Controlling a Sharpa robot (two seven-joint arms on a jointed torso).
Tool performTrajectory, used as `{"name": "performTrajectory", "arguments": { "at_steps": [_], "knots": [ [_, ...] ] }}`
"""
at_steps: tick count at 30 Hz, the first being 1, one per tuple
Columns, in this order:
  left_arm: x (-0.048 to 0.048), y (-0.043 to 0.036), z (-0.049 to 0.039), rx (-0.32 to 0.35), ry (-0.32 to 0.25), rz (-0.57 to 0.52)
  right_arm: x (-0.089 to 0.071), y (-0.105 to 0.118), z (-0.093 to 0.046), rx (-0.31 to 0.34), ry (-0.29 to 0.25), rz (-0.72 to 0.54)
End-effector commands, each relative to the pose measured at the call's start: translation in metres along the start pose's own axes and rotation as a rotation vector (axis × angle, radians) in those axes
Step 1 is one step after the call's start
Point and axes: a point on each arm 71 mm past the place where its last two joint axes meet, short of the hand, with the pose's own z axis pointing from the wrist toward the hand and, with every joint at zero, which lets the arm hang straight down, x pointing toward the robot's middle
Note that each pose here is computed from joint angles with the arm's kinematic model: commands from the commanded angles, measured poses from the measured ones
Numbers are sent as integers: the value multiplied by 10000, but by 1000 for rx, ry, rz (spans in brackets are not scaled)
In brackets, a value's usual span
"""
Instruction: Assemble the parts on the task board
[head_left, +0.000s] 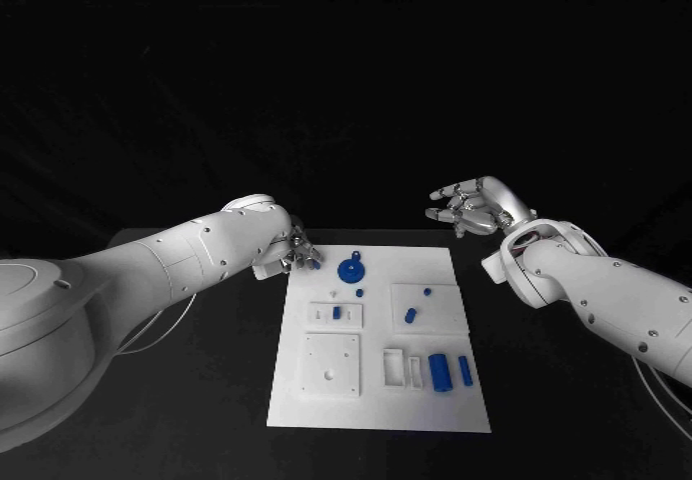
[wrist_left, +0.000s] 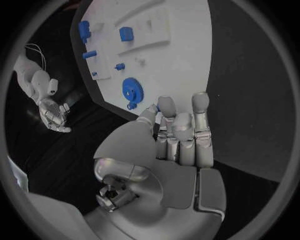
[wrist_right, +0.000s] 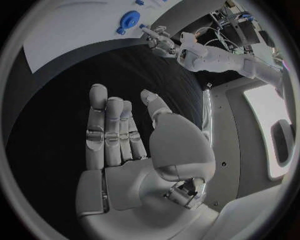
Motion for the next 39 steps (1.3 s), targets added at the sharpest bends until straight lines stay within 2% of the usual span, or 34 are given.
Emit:
{"name": "performTrajectory", "arguments": {
  "at_steps": [1, 13, 26, 32, 39],
  "knots": [
    [58, 10, 5, 4, 18, -17, 6, 7, 2, -7, 6, -4],
    [58, 44, -6, 1, 27, -29, 1, 1, 0, -6, 6, -4],
    [61, 31, -31, 26, 7, -56, -2, -5, 0, -4, 7, -4],
    [49, 49, -95, 42, 4, -75, -18, -19, -8, -1, 4, -6],
    [24, 43, -236, 68, 17, -78, -35, -34, -15, 2, 2, -8]
  ]
}}
